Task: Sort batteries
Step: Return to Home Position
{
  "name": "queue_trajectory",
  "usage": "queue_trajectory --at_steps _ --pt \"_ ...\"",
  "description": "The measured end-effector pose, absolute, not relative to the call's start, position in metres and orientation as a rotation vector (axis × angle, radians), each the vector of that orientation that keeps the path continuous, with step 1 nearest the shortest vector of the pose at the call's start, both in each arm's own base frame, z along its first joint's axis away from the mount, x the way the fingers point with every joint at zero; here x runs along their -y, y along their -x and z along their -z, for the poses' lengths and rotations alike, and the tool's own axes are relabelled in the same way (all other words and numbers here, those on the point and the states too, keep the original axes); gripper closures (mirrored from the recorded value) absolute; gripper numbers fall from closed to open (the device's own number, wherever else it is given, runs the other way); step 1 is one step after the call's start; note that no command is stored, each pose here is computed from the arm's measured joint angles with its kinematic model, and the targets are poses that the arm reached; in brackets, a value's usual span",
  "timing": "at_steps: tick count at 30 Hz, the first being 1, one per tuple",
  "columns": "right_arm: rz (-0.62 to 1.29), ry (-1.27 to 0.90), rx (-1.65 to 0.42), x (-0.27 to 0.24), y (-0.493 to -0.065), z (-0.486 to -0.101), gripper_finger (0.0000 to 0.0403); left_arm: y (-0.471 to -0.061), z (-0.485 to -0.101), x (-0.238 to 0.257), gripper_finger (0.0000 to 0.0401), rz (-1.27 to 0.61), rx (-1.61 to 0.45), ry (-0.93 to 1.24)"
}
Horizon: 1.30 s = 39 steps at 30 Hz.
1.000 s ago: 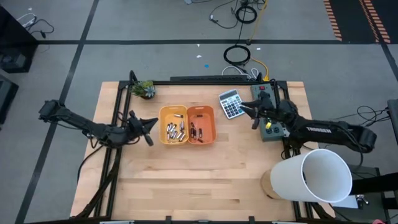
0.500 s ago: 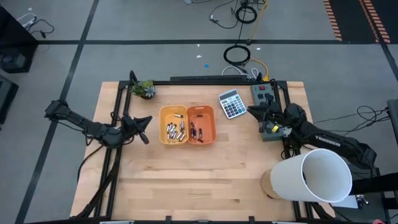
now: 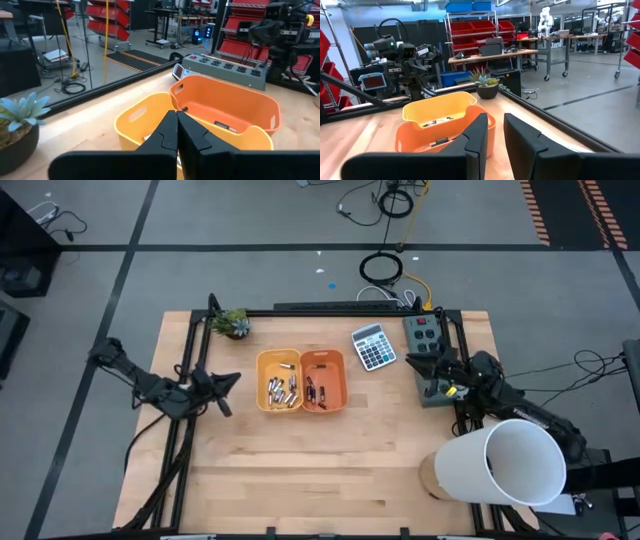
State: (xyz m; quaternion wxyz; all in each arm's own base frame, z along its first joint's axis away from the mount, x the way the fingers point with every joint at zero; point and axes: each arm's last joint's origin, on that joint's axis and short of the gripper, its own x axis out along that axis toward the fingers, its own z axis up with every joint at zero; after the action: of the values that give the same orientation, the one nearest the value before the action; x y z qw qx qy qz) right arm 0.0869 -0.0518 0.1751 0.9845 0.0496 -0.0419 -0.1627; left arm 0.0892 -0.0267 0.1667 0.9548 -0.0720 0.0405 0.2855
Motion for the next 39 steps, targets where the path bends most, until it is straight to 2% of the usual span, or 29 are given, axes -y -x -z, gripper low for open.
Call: queue_trajectory --at_steps 11,23,32,39 --pt "0.332 -0.076 0.007 0.044 -0.076 -0.192 0.0349 -0.075 -0.170 0.026 0.0400 -0.524 -0.046 0.143" --pt "0.331 -0.057 0.073 0.042 -0.073 -0.208 0.0349 -0.076 -0.178 0.029 0.0397 -0.427 0.015 0.120" --pt "0.334 0.054 0.122 0.042 -0.073 -0.214 0.0348 -0.085 -0.181 0.030 0.0395 -0.209 0.131 -0.005" --pt "0.517 0.026 0.114 0.047 -0.071 -0.213 0.0348 -0.088 -0.182 0.021 0.0394 -0.278 0.130 -0.062"
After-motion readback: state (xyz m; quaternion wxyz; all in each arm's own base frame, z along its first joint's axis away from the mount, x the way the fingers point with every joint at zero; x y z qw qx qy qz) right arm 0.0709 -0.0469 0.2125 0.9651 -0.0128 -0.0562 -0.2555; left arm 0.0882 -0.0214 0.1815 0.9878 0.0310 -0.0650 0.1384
